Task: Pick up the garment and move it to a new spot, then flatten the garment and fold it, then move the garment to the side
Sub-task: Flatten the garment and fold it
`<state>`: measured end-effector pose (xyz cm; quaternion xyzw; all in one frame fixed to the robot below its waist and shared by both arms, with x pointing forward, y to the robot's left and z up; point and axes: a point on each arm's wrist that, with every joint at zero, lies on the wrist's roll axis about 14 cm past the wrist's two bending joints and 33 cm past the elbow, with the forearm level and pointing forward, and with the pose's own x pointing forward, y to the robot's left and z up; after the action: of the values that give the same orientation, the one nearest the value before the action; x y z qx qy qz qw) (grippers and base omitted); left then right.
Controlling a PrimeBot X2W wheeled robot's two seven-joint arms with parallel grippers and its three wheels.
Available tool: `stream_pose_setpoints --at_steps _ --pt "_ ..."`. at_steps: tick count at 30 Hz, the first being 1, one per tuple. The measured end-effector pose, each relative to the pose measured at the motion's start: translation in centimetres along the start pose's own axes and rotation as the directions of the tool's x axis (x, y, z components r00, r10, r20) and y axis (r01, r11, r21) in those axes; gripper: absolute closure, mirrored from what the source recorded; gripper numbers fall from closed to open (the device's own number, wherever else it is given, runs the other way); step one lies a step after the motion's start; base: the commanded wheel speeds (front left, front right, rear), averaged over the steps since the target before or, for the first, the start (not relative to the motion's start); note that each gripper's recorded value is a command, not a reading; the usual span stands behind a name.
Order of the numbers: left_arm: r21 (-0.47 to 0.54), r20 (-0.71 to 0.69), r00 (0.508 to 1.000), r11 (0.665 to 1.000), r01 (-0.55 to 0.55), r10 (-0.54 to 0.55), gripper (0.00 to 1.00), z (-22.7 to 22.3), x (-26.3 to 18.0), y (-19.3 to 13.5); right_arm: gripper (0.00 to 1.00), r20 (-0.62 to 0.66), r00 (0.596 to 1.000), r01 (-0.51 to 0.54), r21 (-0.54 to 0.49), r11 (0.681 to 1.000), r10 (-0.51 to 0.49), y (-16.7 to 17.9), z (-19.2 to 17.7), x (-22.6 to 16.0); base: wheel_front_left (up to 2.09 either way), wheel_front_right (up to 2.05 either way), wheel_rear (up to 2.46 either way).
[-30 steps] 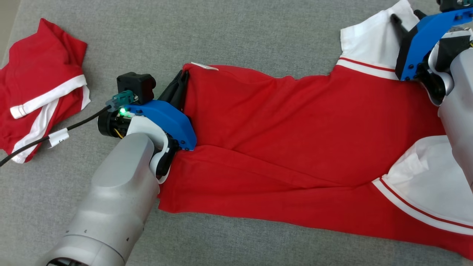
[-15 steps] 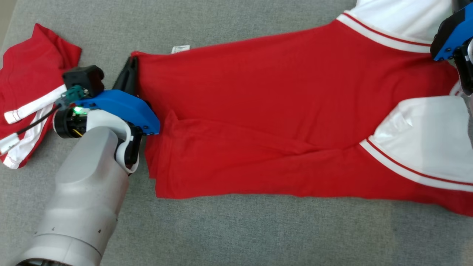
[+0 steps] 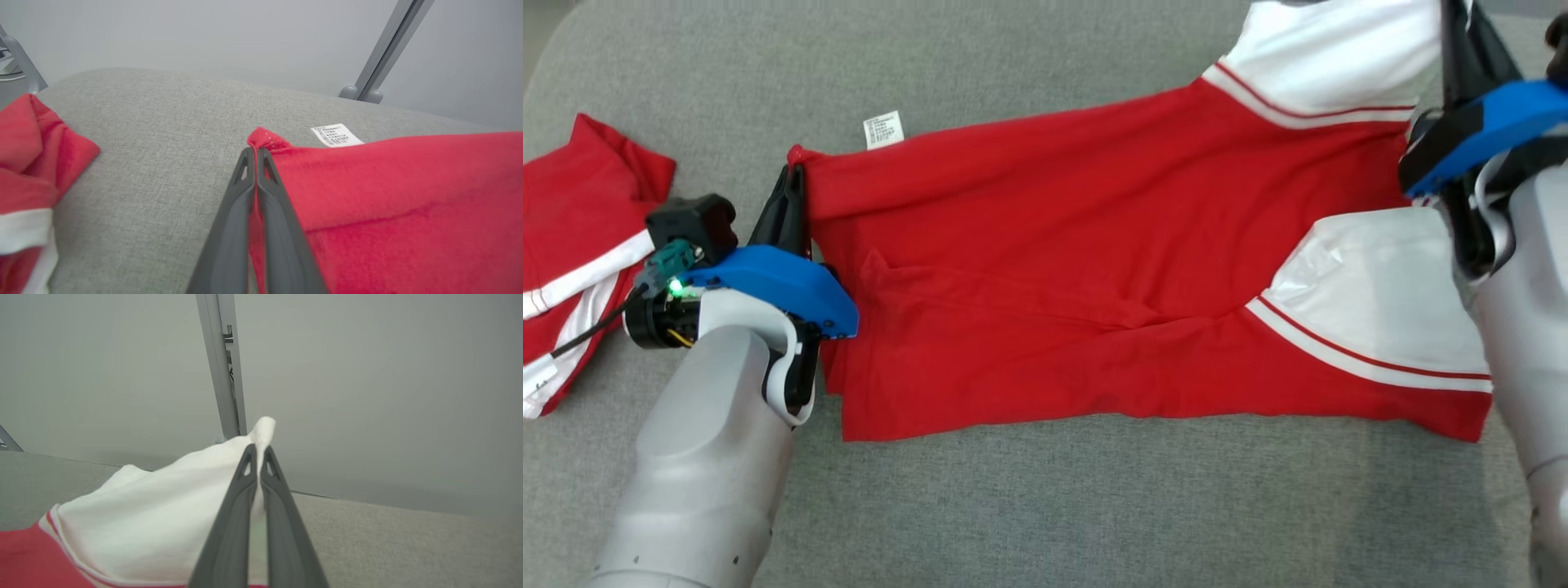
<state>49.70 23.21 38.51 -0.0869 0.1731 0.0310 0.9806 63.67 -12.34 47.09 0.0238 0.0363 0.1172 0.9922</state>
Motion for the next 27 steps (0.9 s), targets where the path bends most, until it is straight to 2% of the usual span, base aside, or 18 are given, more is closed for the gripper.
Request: stream_pose_setpoints --at_steps 6,14,20,25,26,27 --pt "-0.002 0.02 1.0 1.0 0.016 -0.015 1.0 0.1 -1.7 -0.6 1.0 0.018 0.999 0.026 0.082 0.996 -0.028 -0.4 -0.5 -4.7 0.0 0.0 0.0" --pt "-0.033 0.0 1.0 0.999 0.024 -0.024 1.0 -1.5 -4.1 -1.6 1.0 -0.057 0.996 0.082 0.173 0.982 -0.073 -1.0 -3.6 -11.2 0.0 0.0 0.0" --pt "-0.057 -0.033 0.999 0.998 0.015 -0.017 1.0 -3.4 -5.5 -1.8 1.0 -0.081 0.993 0.104 0.208 0.972 -0.089 -1.0 -4.4 -13.2 0.0 0.0 0.0" --pt "-0.08 -0.067 0.998 0.997 0.008 -0.013 1.0 -5.2 -7.4 -2.1 1.0 -0.156 0.985 0.114 0.235 0.965 -0.078 0.0 -6.7 -14.9 0.0 0.0 0.0" --pt "-0.091 -0.068 0.998 0.996 0.003 -0.009 0.77 -5.3 -7.7 -2.1 0.71 -0.171 0.982 0.124 0.244 0.962 -0.083 0.0 -7.1 -15.2 0.0 0.0 0.0" --pt "-0.096 -0.065 0.998 0.995 -0.002 -0.005 0.51 -5.4 -8.0 -2.0 0.0 -0.179 0.98 0.131 0.25 0.959 -0.087 -0.1 -7.3 -15.3 0.0 0.0 0.0"
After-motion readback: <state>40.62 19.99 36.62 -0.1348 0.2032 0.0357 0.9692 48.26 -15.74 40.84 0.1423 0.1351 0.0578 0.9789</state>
